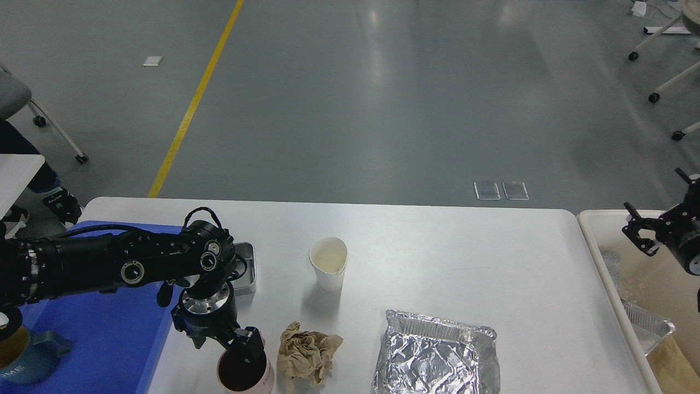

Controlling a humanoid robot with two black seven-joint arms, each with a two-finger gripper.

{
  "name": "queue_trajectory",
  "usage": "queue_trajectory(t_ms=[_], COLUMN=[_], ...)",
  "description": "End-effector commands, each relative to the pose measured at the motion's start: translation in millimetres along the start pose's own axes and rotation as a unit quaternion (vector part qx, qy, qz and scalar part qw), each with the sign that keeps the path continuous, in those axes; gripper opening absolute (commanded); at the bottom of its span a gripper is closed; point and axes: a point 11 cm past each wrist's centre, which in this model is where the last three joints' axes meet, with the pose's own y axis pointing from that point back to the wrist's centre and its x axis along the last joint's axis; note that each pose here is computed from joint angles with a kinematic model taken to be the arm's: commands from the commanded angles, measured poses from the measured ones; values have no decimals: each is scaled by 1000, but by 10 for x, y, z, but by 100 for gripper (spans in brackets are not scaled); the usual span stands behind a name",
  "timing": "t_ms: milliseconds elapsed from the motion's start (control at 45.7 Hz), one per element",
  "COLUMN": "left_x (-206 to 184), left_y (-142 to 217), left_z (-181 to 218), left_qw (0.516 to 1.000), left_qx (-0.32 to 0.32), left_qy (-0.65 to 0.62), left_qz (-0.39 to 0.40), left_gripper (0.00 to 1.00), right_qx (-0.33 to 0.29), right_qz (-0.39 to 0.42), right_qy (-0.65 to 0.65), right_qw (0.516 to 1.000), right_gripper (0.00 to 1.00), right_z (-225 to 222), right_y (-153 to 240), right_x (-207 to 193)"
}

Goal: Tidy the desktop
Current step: 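Lower the left gripper onto the pink mug and grasp it, then lift the pink mug with the left gripper toward the blue tray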

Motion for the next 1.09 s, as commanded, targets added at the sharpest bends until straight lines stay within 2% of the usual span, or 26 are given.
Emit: queue_trajectory(t_ms=[0, 131, 219, 306, 350, 547, 657, 1073], left_x=[7, 23, 28, 23, 30, 20, 13, 100], left_y=[-24, -24, 2, 39, 48, 30, 20, 105], left_z=[38, 64, 52, 25, 15, -12, -21, -44], left_qw=[1000, 1000, 1000, 999, 999, 998, 998, 998], left_qx=[4, 14, 21, 32, 37, 51, 55, 64], left_qy=[-4, -10, -13, -23, -23, -24, -24, -8], left_qz=[-2, -2, -4, -12, -11, -13, -14, 16], left_gripper=[96, 84, 67, 39, 29, 5, 0, 0], right_qx=[0, -1, -1, -1, -2, -2, -2, -2], right_qz=[0, 2, -1, -1, -1, -1, -1, 1], right_qy=[0, 0, 1, 1, 1, 1, 1, 1], right_qw=[1000, 1000, 1000, 1000, 1000, 1000, 1000, 1000], right_gripper=[100, 100, 100, 100, 100, 100, 100, 100], right_z=[-5, 8, 4, 4, 6, 5, 7, 11], right_y=[5, 20, 23, 23, 23, 22, 25, 32], right_x=[5, 20, 17, 17, 17, 12, 20, 35])
